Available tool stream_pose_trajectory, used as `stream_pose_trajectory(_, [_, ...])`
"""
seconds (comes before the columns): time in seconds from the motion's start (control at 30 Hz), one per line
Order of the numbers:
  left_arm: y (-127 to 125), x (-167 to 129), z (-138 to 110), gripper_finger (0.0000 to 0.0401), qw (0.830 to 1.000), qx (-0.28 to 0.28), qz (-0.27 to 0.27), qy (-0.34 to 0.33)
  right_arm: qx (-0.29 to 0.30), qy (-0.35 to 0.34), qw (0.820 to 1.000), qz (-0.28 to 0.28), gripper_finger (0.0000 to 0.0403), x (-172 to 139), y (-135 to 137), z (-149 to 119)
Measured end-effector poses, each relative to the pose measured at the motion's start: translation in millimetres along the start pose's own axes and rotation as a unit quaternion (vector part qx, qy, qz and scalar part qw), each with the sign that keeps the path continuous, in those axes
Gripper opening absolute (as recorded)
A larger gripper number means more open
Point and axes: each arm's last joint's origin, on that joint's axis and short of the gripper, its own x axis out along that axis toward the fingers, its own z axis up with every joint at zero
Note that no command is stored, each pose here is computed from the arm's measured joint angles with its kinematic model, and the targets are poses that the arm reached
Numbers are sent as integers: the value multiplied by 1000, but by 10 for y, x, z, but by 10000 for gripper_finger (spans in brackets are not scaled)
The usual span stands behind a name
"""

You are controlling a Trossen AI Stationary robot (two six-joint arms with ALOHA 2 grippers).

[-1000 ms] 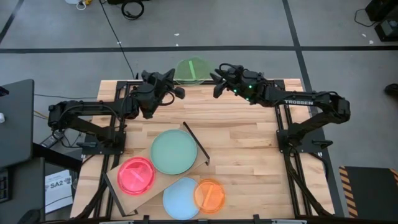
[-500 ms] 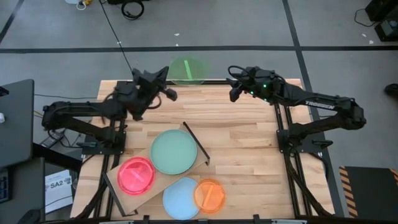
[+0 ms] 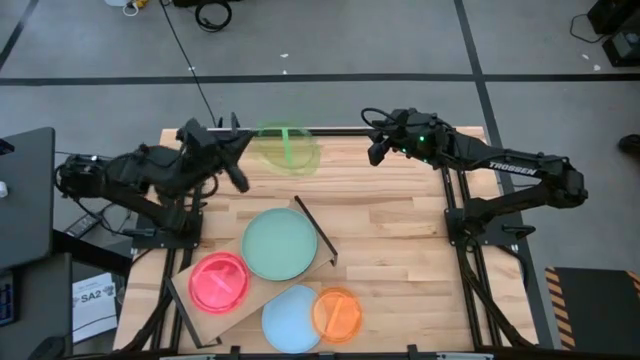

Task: Place and stack plates onto a shelf
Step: Stack the green plate on top of the pink plate on the shelf

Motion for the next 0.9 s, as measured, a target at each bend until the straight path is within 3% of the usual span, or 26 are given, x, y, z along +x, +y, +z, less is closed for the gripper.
stream_pose_trajectory(0.2, [80,-238,26,7,990,-39,-84,103,-1,3,1000,0,163,9,2,-7])
stream_pose_trajectory(0.33, [131,-334,-58,7,963,-71,-156,208,-1,2,1000,0,163,9,2,-7])
stream_pose_trajectory(0.47, [170,-410,-176,7,921,-93,-203,319,-1,2,1000,0,162,9,2,-6])
stream_pose_trajectory(0.67, [156,-500,-415,7,838,-87,-255,474,-1,2,1000,0,163,9,2,-6])
stream_pose_trajectory(0.9, [24,-619,-744,7,752,-73,-291,586,-1,3,1000,0,163,8,3,-7])
